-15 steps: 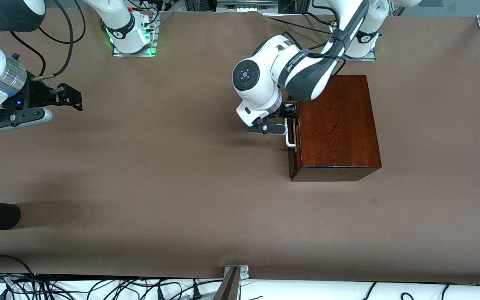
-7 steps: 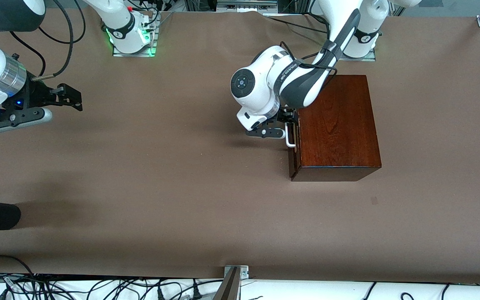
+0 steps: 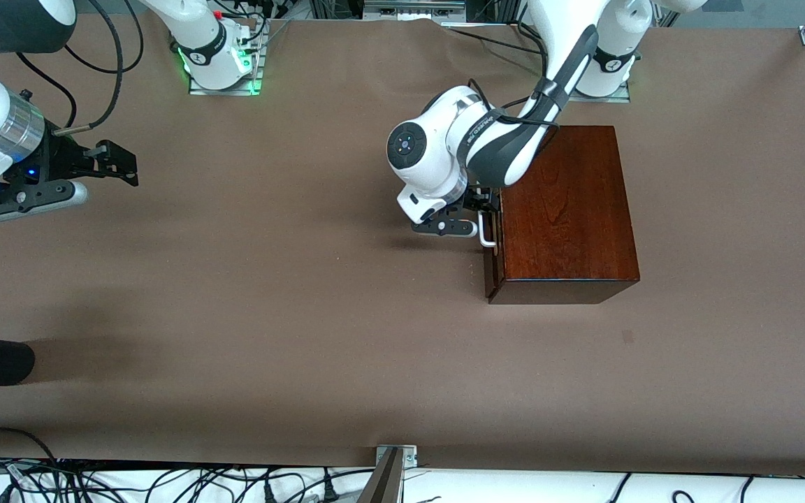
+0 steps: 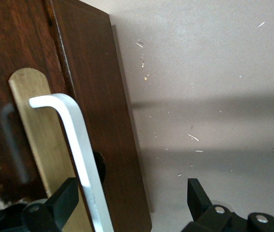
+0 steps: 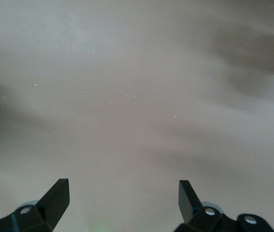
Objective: Open drawer, take yellow block, close drawer
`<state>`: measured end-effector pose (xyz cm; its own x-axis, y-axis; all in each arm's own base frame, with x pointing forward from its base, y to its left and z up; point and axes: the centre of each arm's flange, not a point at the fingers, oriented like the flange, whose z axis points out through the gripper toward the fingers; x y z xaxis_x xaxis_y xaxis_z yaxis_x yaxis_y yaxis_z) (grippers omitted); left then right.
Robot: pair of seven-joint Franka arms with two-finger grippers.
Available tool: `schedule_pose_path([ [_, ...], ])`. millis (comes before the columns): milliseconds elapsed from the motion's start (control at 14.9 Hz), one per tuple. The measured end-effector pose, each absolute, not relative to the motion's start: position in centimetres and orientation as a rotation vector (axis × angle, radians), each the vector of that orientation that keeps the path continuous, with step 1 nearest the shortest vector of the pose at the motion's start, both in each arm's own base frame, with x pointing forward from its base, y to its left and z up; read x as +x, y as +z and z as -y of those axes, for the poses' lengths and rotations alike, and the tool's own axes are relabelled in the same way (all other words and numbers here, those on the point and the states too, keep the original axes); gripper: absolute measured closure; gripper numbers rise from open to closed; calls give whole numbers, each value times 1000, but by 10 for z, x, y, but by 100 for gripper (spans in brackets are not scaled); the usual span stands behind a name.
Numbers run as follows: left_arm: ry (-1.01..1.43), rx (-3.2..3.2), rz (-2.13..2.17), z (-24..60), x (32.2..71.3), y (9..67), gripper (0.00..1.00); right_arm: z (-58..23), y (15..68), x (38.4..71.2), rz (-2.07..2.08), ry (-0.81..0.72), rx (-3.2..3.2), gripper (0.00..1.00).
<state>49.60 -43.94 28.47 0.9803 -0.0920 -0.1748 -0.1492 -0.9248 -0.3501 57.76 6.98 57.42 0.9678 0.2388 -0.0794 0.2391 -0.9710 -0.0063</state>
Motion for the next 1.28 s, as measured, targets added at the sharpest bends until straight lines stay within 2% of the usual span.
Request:
schedule_pose_path([
  [806,60,-2848,-77,478,483,279,0,-70,574,578,-378,-125,3113,0],
  [1276,44,-2895,-2,483,485,280,0,-70,574,578,-378,-125,3113,0],
])
